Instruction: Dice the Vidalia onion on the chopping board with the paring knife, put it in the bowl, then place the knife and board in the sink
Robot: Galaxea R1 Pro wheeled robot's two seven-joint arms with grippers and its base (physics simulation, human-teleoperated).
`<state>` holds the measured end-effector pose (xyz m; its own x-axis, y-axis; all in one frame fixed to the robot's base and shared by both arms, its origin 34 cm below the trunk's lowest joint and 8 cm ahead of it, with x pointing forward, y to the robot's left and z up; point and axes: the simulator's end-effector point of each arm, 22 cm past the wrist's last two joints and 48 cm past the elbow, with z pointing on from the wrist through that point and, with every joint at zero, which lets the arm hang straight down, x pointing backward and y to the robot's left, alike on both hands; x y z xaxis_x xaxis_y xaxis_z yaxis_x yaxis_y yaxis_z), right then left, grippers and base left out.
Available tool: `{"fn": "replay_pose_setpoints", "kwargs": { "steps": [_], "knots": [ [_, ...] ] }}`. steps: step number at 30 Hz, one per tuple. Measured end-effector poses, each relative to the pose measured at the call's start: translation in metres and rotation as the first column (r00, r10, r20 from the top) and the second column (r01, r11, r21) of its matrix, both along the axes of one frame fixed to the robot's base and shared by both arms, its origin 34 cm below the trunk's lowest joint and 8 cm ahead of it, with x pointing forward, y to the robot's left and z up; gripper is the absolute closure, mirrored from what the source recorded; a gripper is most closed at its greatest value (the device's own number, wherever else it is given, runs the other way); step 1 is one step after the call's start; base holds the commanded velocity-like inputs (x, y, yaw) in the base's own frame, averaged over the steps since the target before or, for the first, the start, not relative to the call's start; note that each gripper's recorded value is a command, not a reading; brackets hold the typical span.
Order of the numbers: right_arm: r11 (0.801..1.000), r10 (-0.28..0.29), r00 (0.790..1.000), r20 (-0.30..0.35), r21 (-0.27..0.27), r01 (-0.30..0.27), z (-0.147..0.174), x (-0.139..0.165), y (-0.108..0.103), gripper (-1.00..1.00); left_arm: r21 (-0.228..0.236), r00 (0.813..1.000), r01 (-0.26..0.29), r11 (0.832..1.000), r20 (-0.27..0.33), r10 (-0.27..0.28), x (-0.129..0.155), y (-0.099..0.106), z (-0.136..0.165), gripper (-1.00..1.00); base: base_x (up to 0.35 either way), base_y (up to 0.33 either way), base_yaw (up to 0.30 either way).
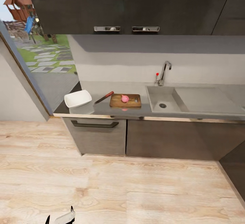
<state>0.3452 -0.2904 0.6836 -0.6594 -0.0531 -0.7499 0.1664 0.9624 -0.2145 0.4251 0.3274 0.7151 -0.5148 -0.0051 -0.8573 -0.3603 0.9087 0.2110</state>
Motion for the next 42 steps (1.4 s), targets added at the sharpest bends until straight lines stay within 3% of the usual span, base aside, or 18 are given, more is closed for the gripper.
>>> {"fn": "replay_pose_setpoints", "kwargs": {
  "steps": [12, 14, 17, 21, 24, 25, 28, 30, 35, 39, 42],
  "knots": [
    [1.000, -0.012, 1.000, 0.004, -0.002, 0.012, 0.001, 0.006, 0.009, -1.00, 0.000, 1.000, 0.000, 1.000, 0.000, 0.000, 0.000, 0.000, 0.000, -1.00, 0.000, 0.000, 0.002],
    [0.999, -0.031, 0.999, 0.008, -0.018, 0.031, 0.004, 0.016, 0.011, -1.00, 0.000, 1.000, 0.000, 1.000, 0.000, 0.000, 0.000, 0.000, 0.000, -1.00, 0.000, 0.000, 0.000],
    [0.991, -0.082, 0.996, 0.019, -0.105, 0.084, 0.020, 0.061, -0.004, -1.00, 0.000, 1.000, 0.000, 1.000, -0.001, 0.000, 0.000, 0.000, 0.000, -1.00, 0.000, 0.000, 0.000],
    [0.950, -0.131, 0.989, 0.067, -0.275, 0.145, 0.074, 0.127, -0.073, -1.00, 0.000, 1.000, 0.000, 1.000, -0.001, 0.000, 0.000, 0.000, 0.000, -1.00, 0.000, 0.000, 0.000],
    [0.928, -0.135, 0.982, 0.133, -0.330, 0.172, 0.120, 0.169, -0.092, -1.00, 0.000, 1.000, 0.000, 1.000, -0.010, 0.000, -0.001, 0.000, -0.002, -1.00, 0.000, 0.000, 0.000],
    [0.924, -0.139, 0.975, 0.174, -0.330, 0.191, 0.145, 0.190, -0.092, -1.00, 0.001, 0.999, 0.001, 1.000, -0.042, -0.001, -0.005, 0.000, -0.007, -1.00, 0.000, 0.000, 0.000],
    [0.927, -0.156, 0.961, 0.228, -0.301, 0.222, 0.193, 0.227, -0.084, -1.00, 0.002, 0.991, 0.007, 1.000, -0.134, -0.006, -0.015, -0.001, -0.022, -1.00, 0.000, 0.000, 0.000],
    [0.930, -0.159, 0.954, 0.252, -0.285, 0.230, 0.244, 0.254, -0.072, -1.00, 0.001, 0.986, 0.011, 1.000, -0.169, -0.011, -0.019, -0.002, -0.027, -1.00, 0.000, 0.000, 0.000],
    [0.925, -0.151, 0.925, 0.350, -0.281, 0.257, 0.313, 0.276, -0.055, -1.00, -0.031, 0.983, 0.048, 0.998, -0.177, -0.053, -0.017, -0.012, -0.032, -1.00, 0.000, 0.000, 0.000],
    [0.898, -0.164, 0.875, 0.455, -0.299, 0.323, 0.372, 0.300, -0.028, -1.00, -0.044, 0.981, 0.061, 0.997, -0.179, -0.068, -0.016, -0.016, -0.033, -1.00, 0.000, 0.000, 0.000],
    [0.892, -0.160, 0.864, 0.478, -0.305, 0.334, 0.397, 0.317, -0.017, -1.00, -0.045, 0.981, 0.063, 0.997, -0.179, -0.070, -0.016, -0.017, -0.033, -1.00, 0.000, 0.000, 0.000]
  ]
}}
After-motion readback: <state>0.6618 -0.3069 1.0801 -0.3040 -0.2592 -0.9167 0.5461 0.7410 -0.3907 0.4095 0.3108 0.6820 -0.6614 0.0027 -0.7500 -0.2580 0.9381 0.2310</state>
